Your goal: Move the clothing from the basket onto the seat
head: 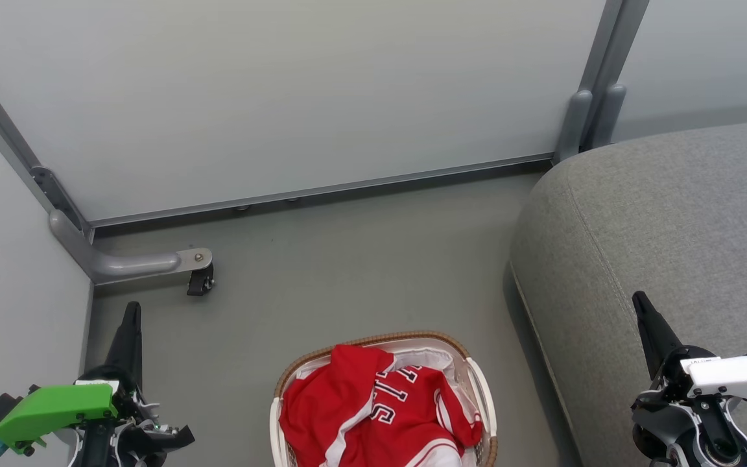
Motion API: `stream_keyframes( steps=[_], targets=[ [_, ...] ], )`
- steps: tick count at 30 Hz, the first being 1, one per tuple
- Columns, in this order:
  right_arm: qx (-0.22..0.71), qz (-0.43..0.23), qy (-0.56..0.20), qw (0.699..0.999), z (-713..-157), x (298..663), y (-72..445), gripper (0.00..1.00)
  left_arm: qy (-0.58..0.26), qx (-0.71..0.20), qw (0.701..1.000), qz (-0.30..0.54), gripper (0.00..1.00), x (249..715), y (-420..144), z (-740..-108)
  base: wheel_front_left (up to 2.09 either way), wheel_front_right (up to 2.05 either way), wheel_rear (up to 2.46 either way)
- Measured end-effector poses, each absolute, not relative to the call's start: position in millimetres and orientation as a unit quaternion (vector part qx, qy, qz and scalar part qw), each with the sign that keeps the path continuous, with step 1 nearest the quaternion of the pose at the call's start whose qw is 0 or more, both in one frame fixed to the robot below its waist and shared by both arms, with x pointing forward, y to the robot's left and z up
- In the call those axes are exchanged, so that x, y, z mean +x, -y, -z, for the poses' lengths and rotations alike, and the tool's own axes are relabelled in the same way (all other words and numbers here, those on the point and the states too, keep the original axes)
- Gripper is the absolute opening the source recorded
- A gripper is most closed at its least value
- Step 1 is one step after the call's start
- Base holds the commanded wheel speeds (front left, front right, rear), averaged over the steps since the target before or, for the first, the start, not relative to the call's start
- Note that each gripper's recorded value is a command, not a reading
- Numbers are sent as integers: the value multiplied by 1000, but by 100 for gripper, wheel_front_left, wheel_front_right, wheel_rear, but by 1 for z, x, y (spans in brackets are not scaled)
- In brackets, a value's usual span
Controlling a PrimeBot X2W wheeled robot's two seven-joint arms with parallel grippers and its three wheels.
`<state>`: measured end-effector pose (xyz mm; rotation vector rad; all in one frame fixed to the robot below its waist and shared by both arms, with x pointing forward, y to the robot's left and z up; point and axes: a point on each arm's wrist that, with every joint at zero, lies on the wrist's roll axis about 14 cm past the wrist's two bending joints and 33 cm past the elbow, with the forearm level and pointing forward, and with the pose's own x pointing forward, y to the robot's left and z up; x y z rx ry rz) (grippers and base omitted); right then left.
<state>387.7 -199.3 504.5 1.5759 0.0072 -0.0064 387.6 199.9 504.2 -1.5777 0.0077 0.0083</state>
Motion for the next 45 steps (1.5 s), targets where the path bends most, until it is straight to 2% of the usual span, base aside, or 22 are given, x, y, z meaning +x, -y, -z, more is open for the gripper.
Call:
stream_keyframes(
  steps=[5,6,15,26,35,45],
  targets=[
    [709,3,-3,705,-504,388,199,0,-3,-710,705,-4,0,388,-200,-504,0,0,0],
    [709,4,-5,705,-503,387,199,100,-5,-710,704,-5,100,387,-200,-503,0,0,0],
    [715,41,-39,697,-469,372,193,100,-41,-714,698,-42,100,371,-194,-468,0,0,0],
    [691,53,-30,720,-469,371,195,100,-38,-695,717,-38,100,372,-185,-472,0,0,0],
    [629,57,-18,775,-475,371,202,100,-29,-656,753,-31,100,373,-182,-479,0,0,0],
    [532,50,-4,845,-486,373,207,100,-14,-572,820,-18,100,375,-182,-492,0,0,0]
  ],
)
